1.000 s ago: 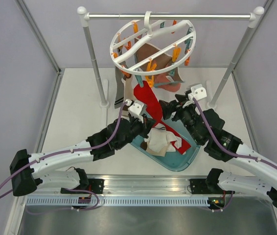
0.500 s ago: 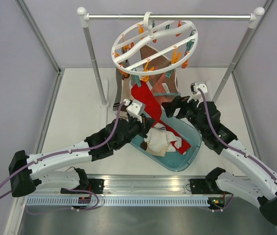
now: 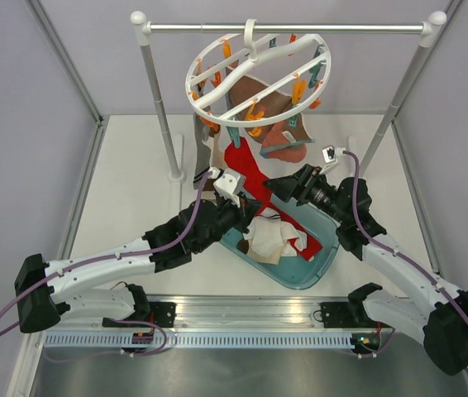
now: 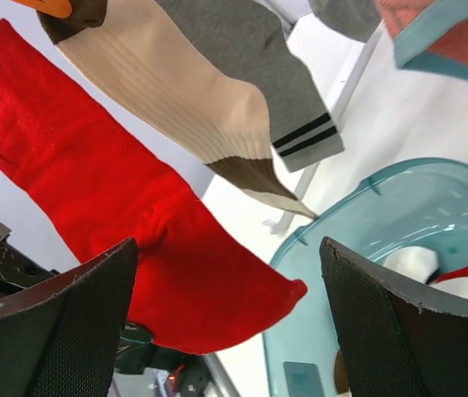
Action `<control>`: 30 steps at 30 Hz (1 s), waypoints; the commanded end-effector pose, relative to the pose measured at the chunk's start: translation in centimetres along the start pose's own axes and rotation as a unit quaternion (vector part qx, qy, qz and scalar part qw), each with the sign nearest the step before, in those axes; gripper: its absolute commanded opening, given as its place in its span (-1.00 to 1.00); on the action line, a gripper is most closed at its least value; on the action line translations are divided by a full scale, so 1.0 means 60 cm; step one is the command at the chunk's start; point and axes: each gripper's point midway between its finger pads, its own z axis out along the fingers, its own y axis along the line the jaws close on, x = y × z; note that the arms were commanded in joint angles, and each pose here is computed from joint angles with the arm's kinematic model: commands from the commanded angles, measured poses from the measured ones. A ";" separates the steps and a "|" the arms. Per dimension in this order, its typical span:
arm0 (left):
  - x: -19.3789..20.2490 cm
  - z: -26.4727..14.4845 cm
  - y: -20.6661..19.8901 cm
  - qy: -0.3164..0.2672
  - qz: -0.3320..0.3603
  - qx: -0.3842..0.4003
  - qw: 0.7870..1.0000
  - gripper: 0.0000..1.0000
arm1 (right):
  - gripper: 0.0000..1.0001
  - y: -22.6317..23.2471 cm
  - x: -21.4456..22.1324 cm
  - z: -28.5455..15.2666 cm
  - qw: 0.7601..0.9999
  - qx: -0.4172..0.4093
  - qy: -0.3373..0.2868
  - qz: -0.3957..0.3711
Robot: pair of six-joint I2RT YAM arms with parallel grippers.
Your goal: Remove the socks clipped to the hanger
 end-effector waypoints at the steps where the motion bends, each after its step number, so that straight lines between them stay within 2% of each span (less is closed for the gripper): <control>1: -0.032 -0.002 -0.012 -0.021 -0.003 0.010 1.000 -0.95 | 0.86 0.057 -0.018 0.001 0.995 -0.086 -0.019 0.039; 8: -0.033 0.004 -0.019 -0.022 -0.004 0.017 1.000 -0.95 | 0.82 0.065 -0.021 0.001 0.993 -0.102 -0.026 0.062; 12: -0.028 0.012 -0.025 -0.016 -0.003 0.022 1.000 -0.95 | 0.72 0.071 -0.022 -0.002 0.991 -0.112 -0.028 0.070; 14: -0.029 0.014 -0.027 -0.016 -0.004 0.022 1.000 -0.95 | 0.61 0.072 -0.021 -0.002 0.991 -0.113 -0.026 0.073; 23: -0.044 0.019 -0.038 -0.025 -0.006 0.034 0.999 -0.95 | 0.53 0.061 -0.009 0.000 0.993 -0.100 -0.011 0.064; 25: -0.048 0.019 -0.039 -0.027 -0.006 0.035 0.999 -0.95 | 0.41 0.064 -0.010 -0.002 0.993 -0.103 -0.012 0.064; 26: -0.044 0.021 -0.037 -0.023 -0.003 0.032 0.999 -0.95 | 0.17 0.066 -0.010 -0.003 0.992 -0.106 -0.011 0.062; 30: -0.043 0.028 -0.036 -0.019 0.001 0.026 0.999 -0.95 | -0.22 0.067 -0.009 -0.005 0.993 -0.104 -0.008 0.056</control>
